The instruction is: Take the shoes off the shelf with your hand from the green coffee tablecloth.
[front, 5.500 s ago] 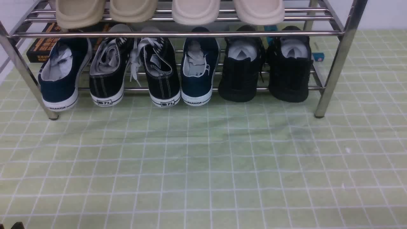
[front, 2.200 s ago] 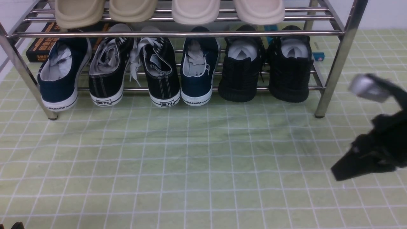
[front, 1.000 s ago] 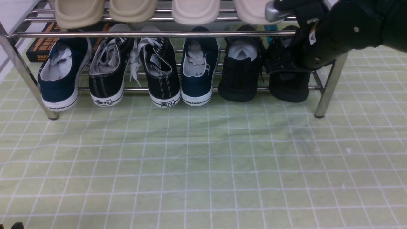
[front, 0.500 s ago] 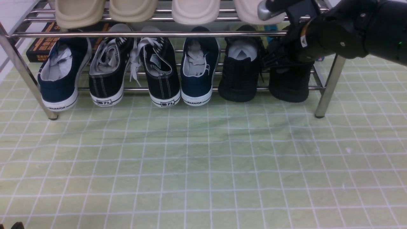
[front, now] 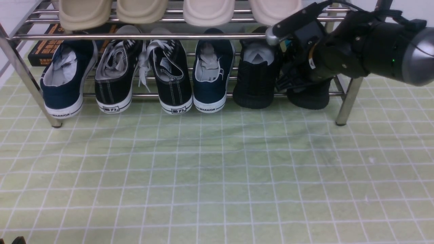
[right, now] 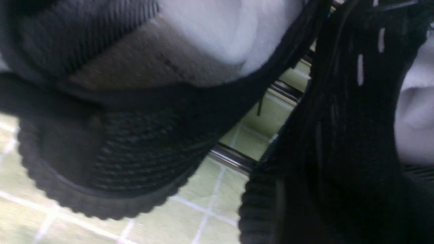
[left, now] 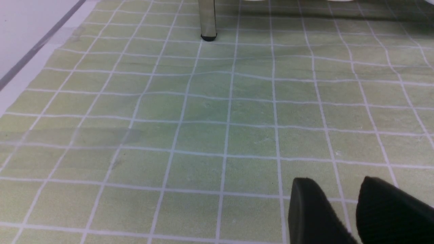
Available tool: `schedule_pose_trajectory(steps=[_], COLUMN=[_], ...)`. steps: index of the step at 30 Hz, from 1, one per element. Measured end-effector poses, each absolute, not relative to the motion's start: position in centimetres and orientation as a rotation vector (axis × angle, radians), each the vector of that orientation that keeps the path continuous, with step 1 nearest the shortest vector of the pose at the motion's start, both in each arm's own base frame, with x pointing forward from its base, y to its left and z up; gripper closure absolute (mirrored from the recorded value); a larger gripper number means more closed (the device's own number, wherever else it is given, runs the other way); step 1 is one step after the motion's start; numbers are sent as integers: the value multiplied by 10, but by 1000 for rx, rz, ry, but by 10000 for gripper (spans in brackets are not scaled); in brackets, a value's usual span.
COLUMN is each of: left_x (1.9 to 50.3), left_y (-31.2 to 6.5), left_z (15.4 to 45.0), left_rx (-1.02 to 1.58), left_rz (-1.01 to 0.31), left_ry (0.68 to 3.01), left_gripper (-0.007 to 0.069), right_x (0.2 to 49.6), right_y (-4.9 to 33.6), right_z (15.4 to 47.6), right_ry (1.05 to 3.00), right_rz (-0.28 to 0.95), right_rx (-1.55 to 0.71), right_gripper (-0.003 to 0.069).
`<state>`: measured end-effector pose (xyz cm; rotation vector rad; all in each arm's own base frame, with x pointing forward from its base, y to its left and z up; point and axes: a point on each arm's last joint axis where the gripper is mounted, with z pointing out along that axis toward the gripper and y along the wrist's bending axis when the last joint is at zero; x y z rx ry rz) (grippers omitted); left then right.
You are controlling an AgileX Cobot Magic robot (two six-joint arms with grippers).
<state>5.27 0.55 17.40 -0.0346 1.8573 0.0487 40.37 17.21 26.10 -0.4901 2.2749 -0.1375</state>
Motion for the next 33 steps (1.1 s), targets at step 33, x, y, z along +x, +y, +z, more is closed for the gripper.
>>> schedule_pose_trajectory(steps=[33], left_x=[53], left_y=[6], left_z=[174], left_rx=[-36], left_rz=[50], left_ry=[1856], left_gripper=[383], right_x=[194], right_y=[235], right_z=[375], right_ry=[2480], right_rz=[181], right_rx=[-1085], right_gripper=[650])
